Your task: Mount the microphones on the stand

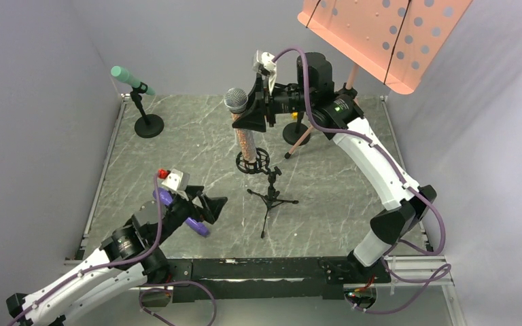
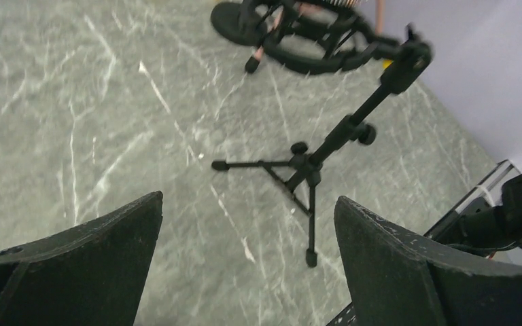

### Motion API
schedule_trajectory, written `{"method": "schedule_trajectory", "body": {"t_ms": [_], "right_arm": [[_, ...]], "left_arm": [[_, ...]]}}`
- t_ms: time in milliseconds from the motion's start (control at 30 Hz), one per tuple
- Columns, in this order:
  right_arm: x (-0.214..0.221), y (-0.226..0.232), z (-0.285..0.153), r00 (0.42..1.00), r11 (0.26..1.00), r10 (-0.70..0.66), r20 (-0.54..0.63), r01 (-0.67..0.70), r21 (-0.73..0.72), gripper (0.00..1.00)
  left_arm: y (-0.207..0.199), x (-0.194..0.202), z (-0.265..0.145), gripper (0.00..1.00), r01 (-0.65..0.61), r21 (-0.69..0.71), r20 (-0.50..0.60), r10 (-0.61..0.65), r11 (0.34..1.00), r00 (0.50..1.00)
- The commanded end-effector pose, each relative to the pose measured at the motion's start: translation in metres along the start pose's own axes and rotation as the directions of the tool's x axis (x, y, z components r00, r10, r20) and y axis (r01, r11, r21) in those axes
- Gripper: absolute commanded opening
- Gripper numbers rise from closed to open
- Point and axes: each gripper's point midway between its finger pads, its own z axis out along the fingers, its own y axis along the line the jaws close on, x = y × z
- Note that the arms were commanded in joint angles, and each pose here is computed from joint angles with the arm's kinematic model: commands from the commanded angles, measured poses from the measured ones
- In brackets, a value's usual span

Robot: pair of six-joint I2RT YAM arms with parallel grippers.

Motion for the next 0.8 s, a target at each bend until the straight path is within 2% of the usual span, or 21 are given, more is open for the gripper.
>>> {"method": "schedule_trajectory", "body": {"t_ms": [0,333,767], "right_arm": [[-0.027,-0.009,-0.005,0.99,0.991,-0.124,0.07,0.12,0.061,0.02],[-0.003,-0.015,-0.004,0.994,0.993,-0.094,0.047,0.09,0.074,0.02],[0.002,-0.006,-0.018,0.996,0.994,-0.076,0.053,0.072,0.079,0.02]], "left_arm": [[0.008,0.007,-0.005,0.99,0.114,-0.026,0.039,-0.113,0.993,0.993],[0.008,0.015,-0.001,0.99,0.081,-0.037,-0.017,-0.081,0.996,0.997],[0.006,0.018,0.001,0.98,0.097,-0.025,-0.015,-0.097,0.995,0.995]]}}
